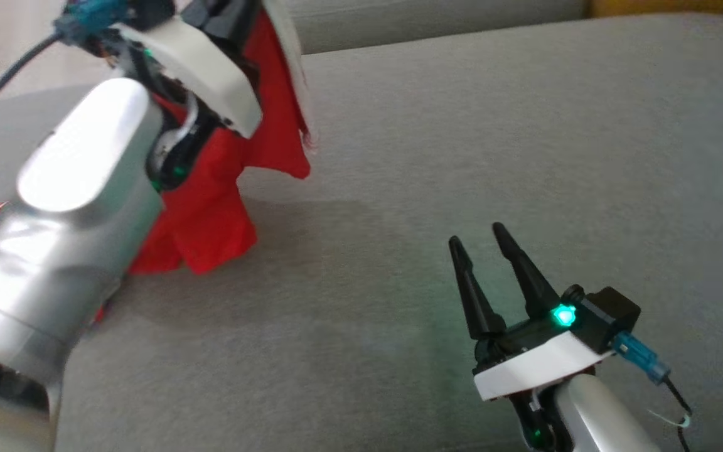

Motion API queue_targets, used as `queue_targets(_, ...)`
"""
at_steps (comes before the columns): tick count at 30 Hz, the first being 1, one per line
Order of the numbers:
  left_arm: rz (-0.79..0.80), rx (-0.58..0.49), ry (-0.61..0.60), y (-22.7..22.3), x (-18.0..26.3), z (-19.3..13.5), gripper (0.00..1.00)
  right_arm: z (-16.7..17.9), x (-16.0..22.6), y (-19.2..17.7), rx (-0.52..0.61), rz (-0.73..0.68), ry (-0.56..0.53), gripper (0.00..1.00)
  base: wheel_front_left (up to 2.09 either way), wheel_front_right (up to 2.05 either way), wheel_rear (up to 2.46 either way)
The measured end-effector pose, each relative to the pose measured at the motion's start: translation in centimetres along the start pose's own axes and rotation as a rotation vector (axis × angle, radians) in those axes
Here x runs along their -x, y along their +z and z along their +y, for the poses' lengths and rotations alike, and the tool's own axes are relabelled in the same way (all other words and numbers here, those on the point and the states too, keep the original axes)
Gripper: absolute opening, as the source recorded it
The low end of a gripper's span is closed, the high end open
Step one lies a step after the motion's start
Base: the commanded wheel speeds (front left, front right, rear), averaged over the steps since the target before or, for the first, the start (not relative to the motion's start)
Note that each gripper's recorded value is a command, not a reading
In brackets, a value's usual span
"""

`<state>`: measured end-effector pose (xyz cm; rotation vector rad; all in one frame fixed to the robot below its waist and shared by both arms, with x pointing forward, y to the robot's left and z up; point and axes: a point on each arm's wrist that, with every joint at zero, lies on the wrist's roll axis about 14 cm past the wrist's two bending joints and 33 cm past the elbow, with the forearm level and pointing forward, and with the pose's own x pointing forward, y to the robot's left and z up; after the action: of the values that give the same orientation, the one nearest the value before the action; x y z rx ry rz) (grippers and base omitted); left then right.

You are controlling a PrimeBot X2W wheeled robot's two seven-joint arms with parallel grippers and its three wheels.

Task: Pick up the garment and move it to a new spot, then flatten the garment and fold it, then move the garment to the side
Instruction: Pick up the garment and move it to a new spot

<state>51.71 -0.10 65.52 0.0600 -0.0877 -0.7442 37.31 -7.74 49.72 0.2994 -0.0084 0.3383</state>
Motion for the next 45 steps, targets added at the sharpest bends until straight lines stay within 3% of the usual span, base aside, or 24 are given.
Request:
queue_targets(7, -0.051, 0.06, -0.244, 0.4, -5.2, -9.4, 0.0, -2.7, 2.0, 1.9, -0.004, -0.055, -0.107, 1.0, 0.0, 0.0, 0.0)
queue_targets(8, -0.065, 0.085, -0.315, 0.4, -6.3, -12.3, 0.0, -3.7, 2.8, 2.2, -0.006, -0.063, -0.148, 1.0, 0.0, 0.0, 0.0)
queue_targets(9, -0.064, 0.095, -0.354, 0.1, -6.8, -13.8, 0.41, -4.2, 3.2, 2.3, -0.006, -0.065, -0.168, 1.0, 0.0, 0.0, 0.0)
queue_targets(10, -0.056, 0.105, -0.381, -0.4, -7.2, -14.9, 1.0, -4.7, 3.5, 2.5, -0.008, -0.069, -0.187, 1.0, 0.0, 0.0, 0.0)
queue_targets(13, -0.025, 0.114, -0.453, -2.3, -8.0, -17.5, 1.0, -5.9, 4.2, 2.4, -0.011, -0.067, -0.235, 1.0, 0.0, 0.0, 0.0)
queue_targets(17, 0.013, 0.136, -0.451, -4.7, -8.8, -17.1, 1.0, -6.9, 4.3, 1.9, -0.014, -0.049, -0.266, 1.0, 0.0, 0.0, 0.0)
queue_targets(28, -0.016, 0.049, -0.209, -5.0, -6.2, -6.5, 1.0, -5.6, 1.7, 0.7, -0.013, -0.018, -0.186, 1.0, 0.0, 0.0, 0.0)
queue_targets(36, 0.031, 0.036, 0.038, -8.7, 2.9, -0.5, 1.0, -2.7, -0.5, 0.4, -0.01, -0.017, -0.073, 1.0, 0.0, 0.0, 0.0)
queue_targets(45, 0.121, 0.184, 0.402, -14.7, 16.4, -0.8, 1.0, -0.7, -0.3, -0.1, -0.017, -0.003, -0.02, 1.0, 0.0, 0.0, 0.0)
